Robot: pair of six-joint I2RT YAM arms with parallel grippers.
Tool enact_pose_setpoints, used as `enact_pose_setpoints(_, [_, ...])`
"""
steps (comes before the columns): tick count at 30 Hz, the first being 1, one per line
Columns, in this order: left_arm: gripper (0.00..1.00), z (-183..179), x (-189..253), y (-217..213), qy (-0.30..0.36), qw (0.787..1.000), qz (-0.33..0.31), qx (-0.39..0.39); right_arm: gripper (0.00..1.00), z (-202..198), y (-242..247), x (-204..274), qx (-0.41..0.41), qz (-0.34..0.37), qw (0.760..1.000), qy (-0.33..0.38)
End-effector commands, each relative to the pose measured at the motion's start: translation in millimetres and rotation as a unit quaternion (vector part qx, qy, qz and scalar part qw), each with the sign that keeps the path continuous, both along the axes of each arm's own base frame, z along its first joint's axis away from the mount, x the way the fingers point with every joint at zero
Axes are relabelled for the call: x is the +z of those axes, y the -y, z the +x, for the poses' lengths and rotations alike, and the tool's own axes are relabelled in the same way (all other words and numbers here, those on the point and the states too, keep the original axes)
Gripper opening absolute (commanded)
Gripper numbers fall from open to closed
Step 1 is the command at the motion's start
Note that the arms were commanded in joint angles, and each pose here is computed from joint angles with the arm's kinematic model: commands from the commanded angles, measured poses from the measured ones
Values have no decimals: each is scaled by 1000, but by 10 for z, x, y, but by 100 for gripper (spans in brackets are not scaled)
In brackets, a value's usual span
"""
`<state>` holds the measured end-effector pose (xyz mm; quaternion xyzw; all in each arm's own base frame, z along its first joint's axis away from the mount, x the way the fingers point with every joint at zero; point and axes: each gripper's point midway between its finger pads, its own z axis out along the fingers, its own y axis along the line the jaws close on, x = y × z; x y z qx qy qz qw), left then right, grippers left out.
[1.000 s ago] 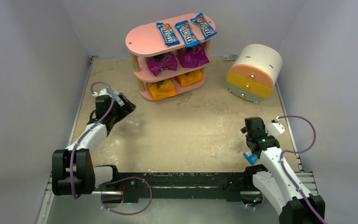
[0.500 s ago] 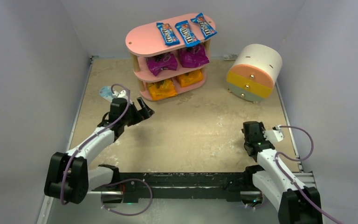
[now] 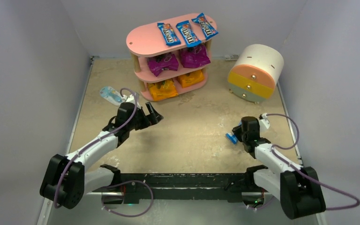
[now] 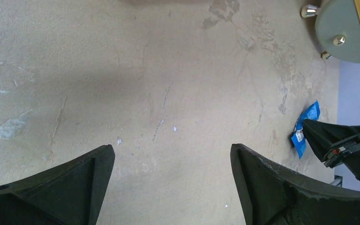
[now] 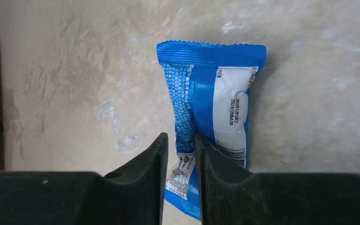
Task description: Place and organize the candy bags onto the shelf
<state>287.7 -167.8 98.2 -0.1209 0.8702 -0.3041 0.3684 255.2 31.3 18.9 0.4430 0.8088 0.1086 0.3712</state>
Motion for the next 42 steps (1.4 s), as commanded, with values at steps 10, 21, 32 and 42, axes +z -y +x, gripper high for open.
enact_pose_setpoints(10, [100, 9, 134, 47, 22, 1000, 5, 1, 23, -54, -839, -73, 233, -113, 959, -114])
enact_pose_setpoints(21, [100, -33, 68, 28, 15, 1000, 16, -3, 29, -142, -945, -201, 273, -236, 913, -190])
enact_pose_setpoints(32, [100, -69, 445, 291, 108, 988, -13, -107, 0, 92, -1571, 471, 410, -185, 892, -40])
enact_pose_setpoints(42, [100, -508, 1257, 729, 333, 887, -105, -302, 0, -707, -2435, 1761, 674, 17, 715, 186])
